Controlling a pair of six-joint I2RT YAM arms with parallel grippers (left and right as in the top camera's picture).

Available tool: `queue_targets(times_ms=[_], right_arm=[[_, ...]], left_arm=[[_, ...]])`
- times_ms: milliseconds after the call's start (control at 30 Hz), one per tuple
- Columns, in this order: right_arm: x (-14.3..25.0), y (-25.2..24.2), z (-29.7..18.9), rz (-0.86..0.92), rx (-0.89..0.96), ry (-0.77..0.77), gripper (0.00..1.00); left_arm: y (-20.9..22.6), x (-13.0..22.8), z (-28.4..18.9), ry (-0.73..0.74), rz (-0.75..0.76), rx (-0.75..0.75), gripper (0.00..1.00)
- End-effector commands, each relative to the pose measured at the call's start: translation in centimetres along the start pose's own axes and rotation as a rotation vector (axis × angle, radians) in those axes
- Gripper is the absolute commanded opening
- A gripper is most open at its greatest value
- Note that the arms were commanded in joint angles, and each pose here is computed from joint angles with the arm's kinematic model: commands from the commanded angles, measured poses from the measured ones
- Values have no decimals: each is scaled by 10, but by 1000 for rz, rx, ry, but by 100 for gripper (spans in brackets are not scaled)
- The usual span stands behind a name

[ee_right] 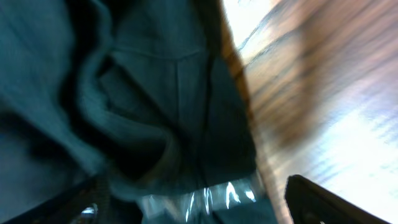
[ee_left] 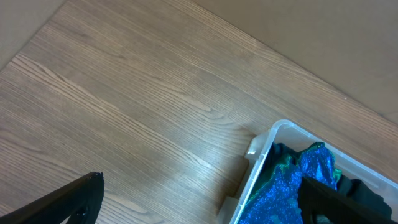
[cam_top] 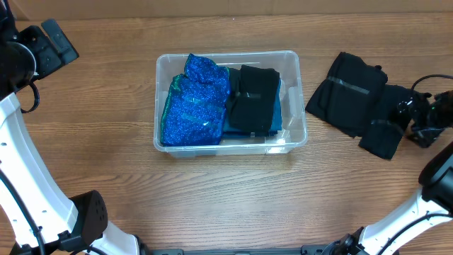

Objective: Pack container
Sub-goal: 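Return the right gripper to the remaining black garment and grasp it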

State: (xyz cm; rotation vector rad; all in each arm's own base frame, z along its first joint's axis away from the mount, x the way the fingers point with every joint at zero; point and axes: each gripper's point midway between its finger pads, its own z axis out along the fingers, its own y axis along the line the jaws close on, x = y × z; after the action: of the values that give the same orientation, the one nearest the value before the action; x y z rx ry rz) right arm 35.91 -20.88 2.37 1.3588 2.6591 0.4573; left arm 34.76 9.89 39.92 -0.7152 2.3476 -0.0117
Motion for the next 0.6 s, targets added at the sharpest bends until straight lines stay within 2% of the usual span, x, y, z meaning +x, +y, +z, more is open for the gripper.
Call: queue_targets(times_ms=[0,67,100,133,167,200,267,400,567], right_arm=[[8,12,12,-23,-71,51,86],[11,12,19,-25,-68,66,77],[13,13,21,-27,-66,72,66],[16,13,24,-29,-65,77,61],[18,13,25,-30,-63,83,48],[21,12,26,-26,-59,95,25],[24,13,19,-23,-56,104,14],[23,30,-23,-44,-77,54,8],[50,97,-119,-191,-256,-98,4]], left_arm=[[1,-1,1,-1,4,-5,100],[1,-1,1,-1,4,-5,100],[1,-1,1,-2,4,-5,100],[1,-1,1,-1,4,-5,100],[1,-1,1,-1,4,-5,100],[1,-1,1,-1,4,-5,100],[1,-1,1,-2,4,-5,100],[1,-1,1,-1,4,-5,100],[1,-1,1,-1,4,-5,100]])
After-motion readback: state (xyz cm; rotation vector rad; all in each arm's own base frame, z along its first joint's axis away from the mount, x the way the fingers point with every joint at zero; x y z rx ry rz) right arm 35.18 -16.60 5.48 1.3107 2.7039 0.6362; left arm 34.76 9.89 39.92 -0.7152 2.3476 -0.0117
